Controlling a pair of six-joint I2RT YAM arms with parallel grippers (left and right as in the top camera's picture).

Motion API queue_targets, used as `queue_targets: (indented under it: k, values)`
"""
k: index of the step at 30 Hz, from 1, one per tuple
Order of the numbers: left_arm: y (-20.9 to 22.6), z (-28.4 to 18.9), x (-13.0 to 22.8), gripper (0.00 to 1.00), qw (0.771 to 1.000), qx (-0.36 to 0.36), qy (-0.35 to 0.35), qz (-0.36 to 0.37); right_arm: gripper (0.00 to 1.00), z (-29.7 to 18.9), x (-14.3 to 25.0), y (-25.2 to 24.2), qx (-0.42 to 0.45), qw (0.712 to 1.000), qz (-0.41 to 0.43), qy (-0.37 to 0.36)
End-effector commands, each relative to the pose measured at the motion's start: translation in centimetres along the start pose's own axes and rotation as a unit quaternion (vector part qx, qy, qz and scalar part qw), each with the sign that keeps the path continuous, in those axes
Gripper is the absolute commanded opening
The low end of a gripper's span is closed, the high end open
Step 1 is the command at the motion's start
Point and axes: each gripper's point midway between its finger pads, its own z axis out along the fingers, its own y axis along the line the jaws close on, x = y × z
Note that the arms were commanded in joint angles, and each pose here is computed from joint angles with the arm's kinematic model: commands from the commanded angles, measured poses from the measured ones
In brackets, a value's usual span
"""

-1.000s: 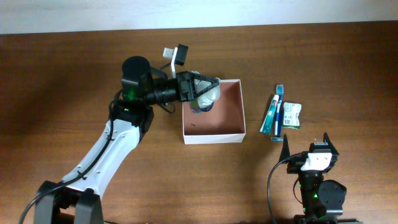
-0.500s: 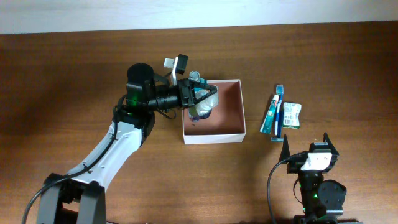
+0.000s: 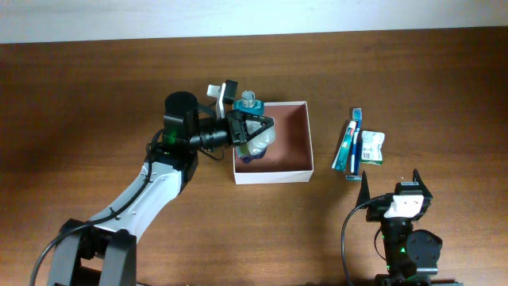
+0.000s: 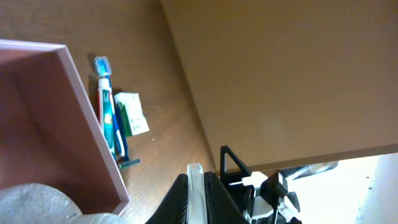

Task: Pack container
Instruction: 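Lower the spray bottle into the box's left side and open the gripper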

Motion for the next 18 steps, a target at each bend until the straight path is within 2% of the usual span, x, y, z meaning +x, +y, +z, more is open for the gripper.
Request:
queue_targets:
  k: [1, 18]
  values:
    - [-0.8, -0.1, -0.6, 0.08, 0.999, 0.008, -0.007, 0.030, 0.98, 0.0, 0.2, -0.1, 0.002, 1.000, -0.001, 0.002]
    - [3.7, -0.3, -0.5, 0.08, 0.999, -0.033, -0.008, -0.005, 0.98, 0.0, 0.2, -0.1, 0.002, 1.000, -0.001, 0.002]
